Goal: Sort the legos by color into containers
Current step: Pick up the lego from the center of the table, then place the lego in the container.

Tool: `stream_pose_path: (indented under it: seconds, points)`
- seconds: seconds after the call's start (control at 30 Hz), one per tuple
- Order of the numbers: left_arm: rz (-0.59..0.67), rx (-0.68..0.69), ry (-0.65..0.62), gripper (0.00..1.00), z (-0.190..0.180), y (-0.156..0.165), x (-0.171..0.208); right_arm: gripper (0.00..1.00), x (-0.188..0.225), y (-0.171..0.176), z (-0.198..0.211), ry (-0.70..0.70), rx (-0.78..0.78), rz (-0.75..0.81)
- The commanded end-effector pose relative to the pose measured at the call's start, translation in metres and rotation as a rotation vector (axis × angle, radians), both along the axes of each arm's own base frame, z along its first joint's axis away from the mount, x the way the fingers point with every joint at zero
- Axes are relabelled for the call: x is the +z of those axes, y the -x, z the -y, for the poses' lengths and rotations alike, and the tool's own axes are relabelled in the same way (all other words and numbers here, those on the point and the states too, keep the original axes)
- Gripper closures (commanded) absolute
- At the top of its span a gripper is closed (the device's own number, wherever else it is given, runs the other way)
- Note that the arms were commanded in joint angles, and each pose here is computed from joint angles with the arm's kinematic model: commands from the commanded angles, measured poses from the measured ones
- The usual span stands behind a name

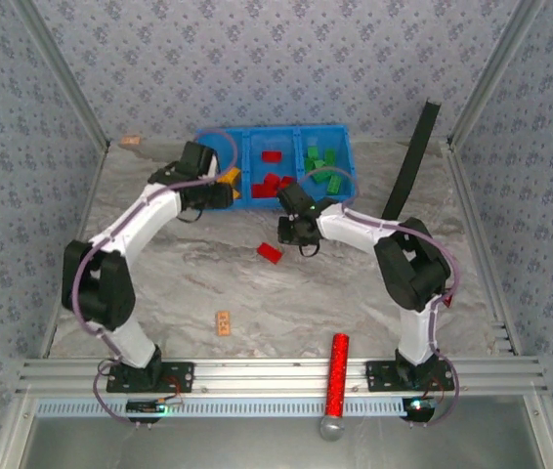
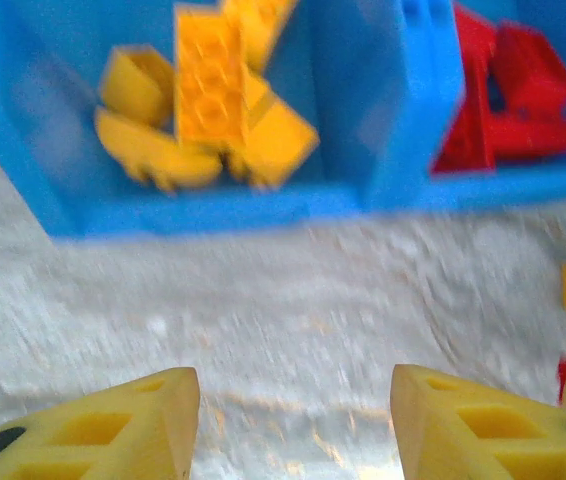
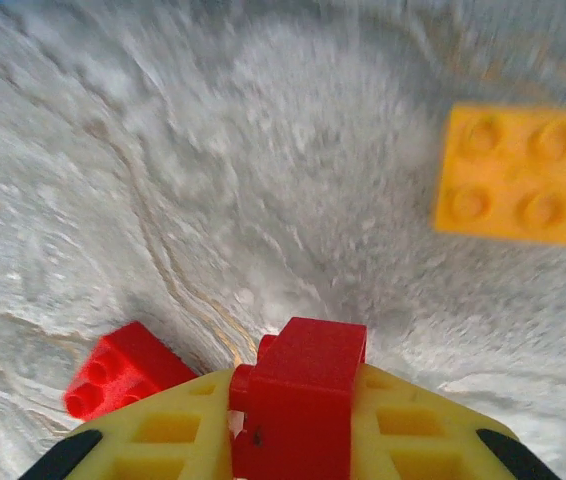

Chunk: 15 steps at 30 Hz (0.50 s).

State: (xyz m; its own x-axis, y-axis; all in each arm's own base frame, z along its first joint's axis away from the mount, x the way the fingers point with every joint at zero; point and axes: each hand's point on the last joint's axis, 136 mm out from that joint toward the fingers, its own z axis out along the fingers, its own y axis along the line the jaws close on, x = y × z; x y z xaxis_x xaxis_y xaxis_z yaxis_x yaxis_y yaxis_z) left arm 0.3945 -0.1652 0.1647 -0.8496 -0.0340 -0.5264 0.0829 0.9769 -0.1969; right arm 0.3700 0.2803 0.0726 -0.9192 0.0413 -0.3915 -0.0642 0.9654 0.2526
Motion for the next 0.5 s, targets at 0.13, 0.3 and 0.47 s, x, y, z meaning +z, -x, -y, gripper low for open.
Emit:
stream_pose_path:
  seconds: [0.13,0.3,0.47]
  points:
    - [0.019,0.045,0.076,0.46,0.011,0.045,0.005,0.76,0.080,-0.051,0.004,0.103,0.136,0.234]
    - [0.012,0.020,0.087,0.45,0.015,0.069,0.000,0.76,0.106,-0.092,-0.011,0.109,0.195,0.340]
    - [0.009,0.017,0.075,0.44,0.016,0.087,-0.006,0.75,0.098,-0.127,-0.024,0.184,0.242,0.411]
